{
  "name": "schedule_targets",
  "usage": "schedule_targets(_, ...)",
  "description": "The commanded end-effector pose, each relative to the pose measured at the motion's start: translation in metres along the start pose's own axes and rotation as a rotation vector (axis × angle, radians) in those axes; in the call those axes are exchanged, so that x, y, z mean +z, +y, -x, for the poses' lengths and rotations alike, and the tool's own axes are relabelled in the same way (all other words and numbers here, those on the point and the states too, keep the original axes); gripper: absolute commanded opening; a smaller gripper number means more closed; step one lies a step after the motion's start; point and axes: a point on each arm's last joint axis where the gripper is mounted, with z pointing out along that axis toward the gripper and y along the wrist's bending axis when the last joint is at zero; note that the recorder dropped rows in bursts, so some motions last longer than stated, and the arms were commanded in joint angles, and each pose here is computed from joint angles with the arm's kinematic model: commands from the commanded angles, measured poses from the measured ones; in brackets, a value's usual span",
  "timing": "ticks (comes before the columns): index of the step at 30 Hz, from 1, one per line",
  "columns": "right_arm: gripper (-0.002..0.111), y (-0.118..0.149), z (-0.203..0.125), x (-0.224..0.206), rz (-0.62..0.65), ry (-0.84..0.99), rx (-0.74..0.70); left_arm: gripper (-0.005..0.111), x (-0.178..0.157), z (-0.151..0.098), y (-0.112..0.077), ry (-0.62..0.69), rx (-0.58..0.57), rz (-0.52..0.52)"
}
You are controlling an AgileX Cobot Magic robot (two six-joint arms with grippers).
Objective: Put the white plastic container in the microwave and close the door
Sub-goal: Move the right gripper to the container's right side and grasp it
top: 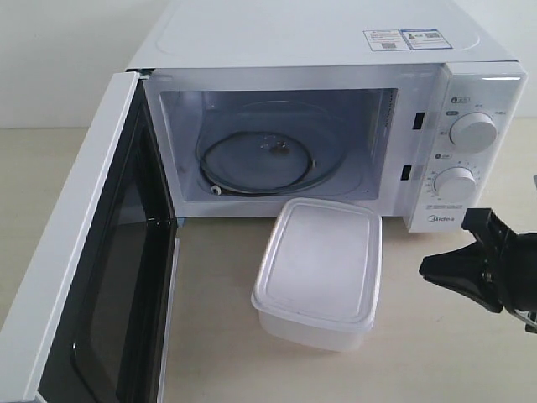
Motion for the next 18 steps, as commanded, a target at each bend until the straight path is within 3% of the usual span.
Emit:
schedule_targets(1,0.017,0.003,0.002,0.001,0.004,-0.014,0.012,0.004,0.0,-0.001,0.0,0.005,0.01,-0.004)
schedule_targets(6,0.047,0.009,-0.009,0.012,-0.028,0.036,-0.007,0.004,0.0,-0.001,0.0,0.005,0.01,-0.004)
schedule_targets(8,0.053,0.011,-0.013,0.017,-0.048,0.038,-0.006,0.004,0.0,-0.001,0.0,0.005,0.01,-0.004)
schedule_targets(18,0.049,0.024,-0.001,0.029,-0.077,-0.042,-0.053,0.004,0.0,-0.001,0.0,0.005,0.01,-0.004)
